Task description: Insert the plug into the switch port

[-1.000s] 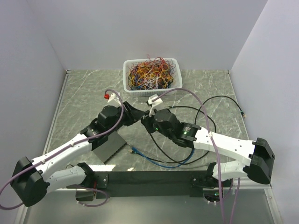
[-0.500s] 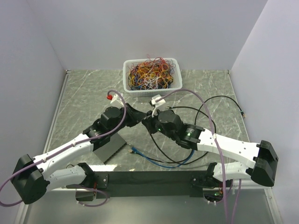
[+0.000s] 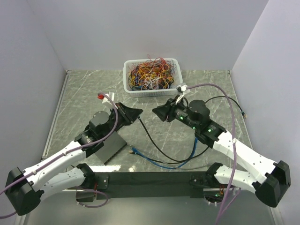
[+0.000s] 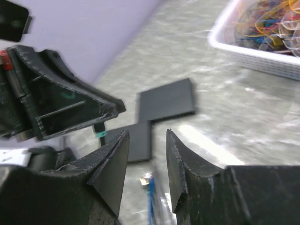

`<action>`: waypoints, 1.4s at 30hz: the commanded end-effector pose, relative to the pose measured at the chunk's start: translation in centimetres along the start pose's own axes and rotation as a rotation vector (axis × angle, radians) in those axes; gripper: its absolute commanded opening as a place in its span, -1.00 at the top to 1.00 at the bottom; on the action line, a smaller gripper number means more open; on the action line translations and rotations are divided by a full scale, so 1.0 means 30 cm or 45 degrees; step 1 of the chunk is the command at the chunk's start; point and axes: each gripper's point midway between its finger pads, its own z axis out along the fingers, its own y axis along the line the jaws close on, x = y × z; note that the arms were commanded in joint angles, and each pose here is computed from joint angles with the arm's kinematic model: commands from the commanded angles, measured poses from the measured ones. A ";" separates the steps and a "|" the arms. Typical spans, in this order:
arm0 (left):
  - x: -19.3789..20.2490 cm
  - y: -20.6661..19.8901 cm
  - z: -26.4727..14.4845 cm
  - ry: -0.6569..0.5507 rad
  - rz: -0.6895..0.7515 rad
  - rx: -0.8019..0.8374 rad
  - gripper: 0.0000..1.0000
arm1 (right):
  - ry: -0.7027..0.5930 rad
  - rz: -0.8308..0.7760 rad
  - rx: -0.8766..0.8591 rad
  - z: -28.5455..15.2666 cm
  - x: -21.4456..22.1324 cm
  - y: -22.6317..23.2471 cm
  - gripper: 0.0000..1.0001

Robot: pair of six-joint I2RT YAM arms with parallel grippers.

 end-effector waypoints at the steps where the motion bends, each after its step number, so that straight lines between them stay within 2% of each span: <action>1: -0.053 -0.107 -0.033 -0.082 0.091 0.213 0.99 | 0.018 0.062 -0.341 -0.035 -0.014 0.118 0.11; 5: -0.068 -0.178 -0.083 -0.122 0.119 0.381 0.99 | 0.156 0.088 -0.653 -0.067 0.035 0.234 0.13; 8: -0.066 -0.213 -0.115 -0.131 0.134 0.476 0.99 | 0.160 0.094 -0.873 -0.101 0.030 0.310 0.14; 11: -0.069 -0.239 -0.144 -0.148 0.140 0.548 0.99 | 0.193 0.149 -0.953 -0.112 0.039 0.336 0.14; 20: -0.060 -0.275 -0.176 -0.140 0.131 0.648 0.99 | 0.214 0.183 -0.962 -0.081 0.038 0.340 0.20; 42: -0.024 -0.242 -0.157 -0.120 0.121 0.614 0.99 | 0.200 0.258 -1.010 -0.026 0.014 0.378 0.28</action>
